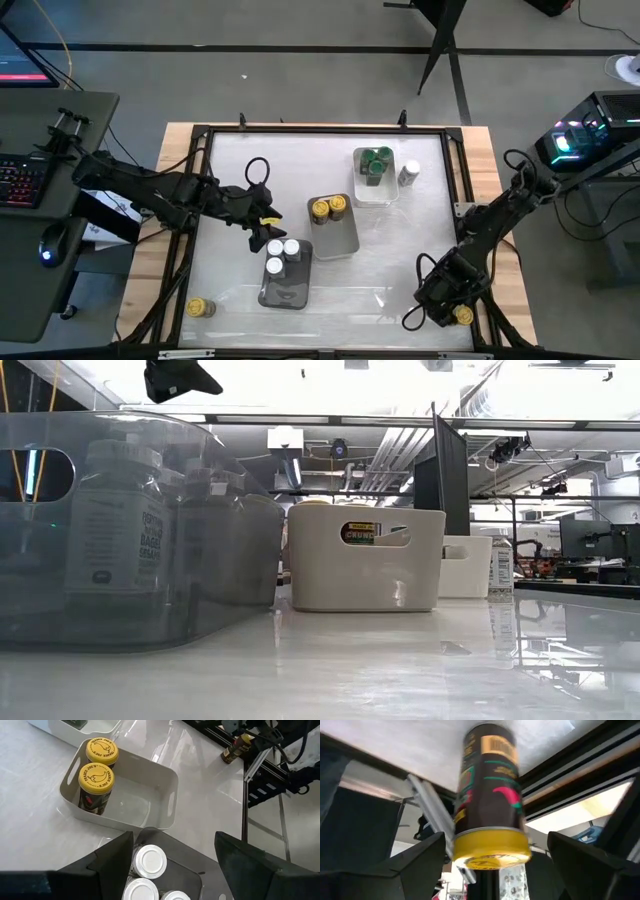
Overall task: Sort spices by type
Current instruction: Put the yellow seasoning bottle into the gray bin
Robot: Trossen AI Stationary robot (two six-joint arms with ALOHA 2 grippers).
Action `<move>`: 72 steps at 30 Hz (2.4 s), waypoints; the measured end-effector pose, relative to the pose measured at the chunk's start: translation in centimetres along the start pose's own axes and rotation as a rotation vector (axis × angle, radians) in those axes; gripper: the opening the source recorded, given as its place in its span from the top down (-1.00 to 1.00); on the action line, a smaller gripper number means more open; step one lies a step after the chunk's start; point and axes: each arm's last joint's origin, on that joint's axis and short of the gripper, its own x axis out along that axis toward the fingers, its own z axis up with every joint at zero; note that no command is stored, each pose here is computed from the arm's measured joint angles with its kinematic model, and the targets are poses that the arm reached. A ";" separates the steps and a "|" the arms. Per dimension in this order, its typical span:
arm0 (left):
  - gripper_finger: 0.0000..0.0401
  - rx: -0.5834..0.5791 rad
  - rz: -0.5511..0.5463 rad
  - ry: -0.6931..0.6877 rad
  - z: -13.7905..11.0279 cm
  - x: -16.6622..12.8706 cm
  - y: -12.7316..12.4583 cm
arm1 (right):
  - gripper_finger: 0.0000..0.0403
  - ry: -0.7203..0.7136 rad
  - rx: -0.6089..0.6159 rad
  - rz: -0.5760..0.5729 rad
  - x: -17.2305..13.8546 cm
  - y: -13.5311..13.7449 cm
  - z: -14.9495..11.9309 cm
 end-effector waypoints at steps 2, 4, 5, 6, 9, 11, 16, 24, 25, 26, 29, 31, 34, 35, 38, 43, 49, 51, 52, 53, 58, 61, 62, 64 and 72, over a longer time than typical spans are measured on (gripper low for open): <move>-0.33 0.004 0.000 0.000 0.0 0.0 0.0 | -0.72 0.007 -0.015 0.017 0.0 0.2 0.0; -0.33 0.011 0.000 0.000 0.0 0.0 0.0 | -0.72 0.024 -0.014 0.020 0.0 0.3 -0.1; -0.33 0.015 0.000 0.000 0.0 0.0 0.0 | -0.71 0.042 -0.008 0.015 0.1 0.4 -0.1; -0.33 0.015 0.000 0.000 0.0 0.0 0.0 | -0.70 0.057 -0.001 0.007 0.3 0.4 0.0; -0.33 0.017 0.000 0.000 0.0 0.0 0.0 | -0.64 0.083 -0.007 -0.006 0.9 0.8 0.1; -0.33 0.017 0.000 0.000 0.0 0.0 0.0 | -0.60 0.089 -0.024 -0.007 1.3 1.1 0.3; -0.33 0.017 0.000 0.000 0.0 0.0 0.0 | -0.49 0.080 -0.008 -0.024 1.8 1.3 0.7; -0.33 0.020 0.000 0.001 0.0 0.0 0.0 | -0.19 0.068 -0.022 -0.020 1.8 1.3 0.8; -0.33 0.020 0.000 0.001 0.0 0.0 0.0 | -0.14 0.066 -0.035 -0.017 1.7 1.4 0.7; -0.33 0.020 0.000 0.000 0.0 0.0 0.0 | -0.10 0.066 -0.052 -0.012 1.6 1.5 0.5; -0.33 0.016 -0.001 -0.001 0.0 0.0 0.0 | -0.10 0.062 -0.121 0.024 0.4 2.0 -0.1; -0.33 0.007 -0.002 -0.003 0.0 0.0 0.0 | -0.10 0.059 -0.166 0.051 -1.0 2.6 -0.6; -0.33 0.005 -0.011 -0.016 0.1 -0.1 -0.1 | -0.10 0.031 -0.256 0.110 -4.4 3.5 -1.1; -0.33 0.004 -0.015 -0.021 0.2 -0.1 -0.1 | -0.10 0.012 -0.288 0.134 -5.7 3.8 -1.1; -0.33 -0.001 -0.031 -0.047 0.4 -0.1 -0.3 | -0.10 -0.097 -0.337 0.218 -10.0 4.4 -0.4; -0.33 -0.007 -0.053 -0.077 0.7 -0.2 -0.5 | -0.10 -0.355 -0.364 0.323 -17.5 3.8 1.7; -0.33 -0.029 -0.068 -0.096 0.9 -0.2 -0.6 | -0.10 -0.444 -0.392 0.160 -23.1 3.7 5.6; -0.33 -0.041 -0.069 -0.096 0.9 -0.2 -0.6 | -0.10 -0.443 -0.465 0.064 -24.1 4.8 7.2; -0.33 -0.047 -0.069 -0.096 0.9 -0.2 -0.6 | -0.10 -0.471 -0.531 0.063 -24.5 5.8 8.0; -0.33 -0.050 -0.070 -0.096 0.9 -0.2 -0.6 | -0.10 -0.498 -0.578 0.074 -25.0 6.7 8.6; -0.33 -0.089 -0.076 -0.091 0.8 -0.3 -0.7 | -0.10 -0.560 -0.701 0.023 -26.3 9.8 12.2; -0.33 -0.087 -0.098 -0.074 0.6 -0.3 -1.1 | -0.10 -0.567 -0.696 -0.011 -26.3 10.6 14.4; -0.33 -0.082 -0.109 -0.066 0.5 -0.4 -1.2 | -0.10 -0.567 -0.691 -0.016 -26.2 10.6 14.8; -0.33 -0.073 -0.121 -0.059 0.2 -0.4 -1.6 | -0.10 -0.559 -0.682 -0.019 -26.3 10.5 15.1; -0.33 -0.032 -0.059 -0.102 0.0 -0.3 -1.8 | -0.10 -0.596 -0.690 0.018 -27.5 9.6 13.8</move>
